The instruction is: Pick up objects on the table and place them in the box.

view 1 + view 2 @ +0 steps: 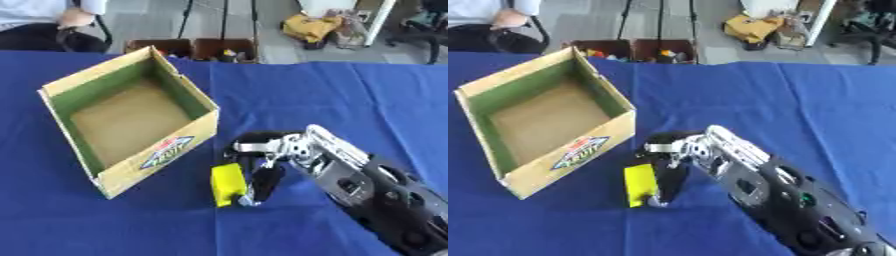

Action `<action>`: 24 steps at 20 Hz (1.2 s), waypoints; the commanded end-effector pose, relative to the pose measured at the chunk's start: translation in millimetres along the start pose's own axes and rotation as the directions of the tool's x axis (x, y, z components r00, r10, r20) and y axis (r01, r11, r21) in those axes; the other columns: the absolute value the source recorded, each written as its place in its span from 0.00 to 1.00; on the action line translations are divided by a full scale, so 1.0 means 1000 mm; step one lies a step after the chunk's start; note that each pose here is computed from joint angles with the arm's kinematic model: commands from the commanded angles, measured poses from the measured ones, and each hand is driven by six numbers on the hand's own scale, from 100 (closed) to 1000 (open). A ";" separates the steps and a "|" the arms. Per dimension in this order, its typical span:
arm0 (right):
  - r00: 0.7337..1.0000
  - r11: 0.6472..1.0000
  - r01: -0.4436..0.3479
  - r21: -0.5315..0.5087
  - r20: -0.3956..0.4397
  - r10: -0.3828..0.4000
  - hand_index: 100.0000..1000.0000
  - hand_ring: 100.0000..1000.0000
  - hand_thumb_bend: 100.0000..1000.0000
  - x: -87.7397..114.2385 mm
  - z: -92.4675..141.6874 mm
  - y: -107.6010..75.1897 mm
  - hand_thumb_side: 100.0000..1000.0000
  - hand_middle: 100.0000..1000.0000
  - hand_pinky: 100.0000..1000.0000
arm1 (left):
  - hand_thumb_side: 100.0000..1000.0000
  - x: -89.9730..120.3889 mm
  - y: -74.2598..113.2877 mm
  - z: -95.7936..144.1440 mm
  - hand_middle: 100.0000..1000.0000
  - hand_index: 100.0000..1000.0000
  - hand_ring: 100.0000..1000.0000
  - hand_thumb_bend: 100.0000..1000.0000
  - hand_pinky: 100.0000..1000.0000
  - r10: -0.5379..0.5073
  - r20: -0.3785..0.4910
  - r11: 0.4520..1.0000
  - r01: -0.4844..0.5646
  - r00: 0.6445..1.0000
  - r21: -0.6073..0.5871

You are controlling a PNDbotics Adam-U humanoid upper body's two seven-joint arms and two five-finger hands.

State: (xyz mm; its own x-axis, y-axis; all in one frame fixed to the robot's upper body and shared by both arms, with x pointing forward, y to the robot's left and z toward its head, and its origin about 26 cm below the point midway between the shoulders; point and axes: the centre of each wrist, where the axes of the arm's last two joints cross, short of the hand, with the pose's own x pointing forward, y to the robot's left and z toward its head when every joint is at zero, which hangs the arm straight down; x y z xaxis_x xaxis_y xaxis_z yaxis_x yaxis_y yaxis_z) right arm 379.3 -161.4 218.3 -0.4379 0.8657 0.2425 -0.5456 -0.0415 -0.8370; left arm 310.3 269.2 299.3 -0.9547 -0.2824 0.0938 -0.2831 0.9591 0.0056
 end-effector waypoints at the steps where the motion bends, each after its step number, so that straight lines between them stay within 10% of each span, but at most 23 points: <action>1: 0.998 0.999 0.047 0.014 -0.039 -0.046 0.69 0.62 0.25 -0.001 0.004 -0.007 0.05 0.65 0.52 | 0.91 0.004 0.001 -0.007 0.85 0.92 0.89 0.00 0.69 0.001 0.027 1.000 -0.001 1.000 -0.005; 12: 0.996 0.988 0.078 -0.135 -0.035 -0.083 0.51 0.44 0.00 0.003 0.017 -0.015 0.11 0.47 0.35 | 0.91 0.005 0.002 -0.008 0.85 0.92 0.89 0.00 0.69 -0.002 0.028 1.000 0.002 1.000 -0.005; 24: 0.998 0.911 0.036 -0.410 0.065 -0.010 0.47 0.40 0.00 0.034 0.099 -0.047 0.09 0.43 0.31 | 0.91 0.004 0.005 -0.008 0.85 0.92 0.89 0.00 0.69 -0.015 0.031 1.000 0.016 0.999 -0.005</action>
State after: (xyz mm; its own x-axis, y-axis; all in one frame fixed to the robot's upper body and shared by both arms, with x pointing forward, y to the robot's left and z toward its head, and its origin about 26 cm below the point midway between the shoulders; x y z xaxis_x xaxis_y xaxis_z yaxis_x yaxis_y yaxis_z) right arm 330.0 -172.9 294.9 -0.4705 0.8317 0.2947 -0.2716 0.1813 -0.9452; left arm 310.2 269.4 299.5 -0.9539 -0.2843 0.0962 -0.2854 0.9584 0.0031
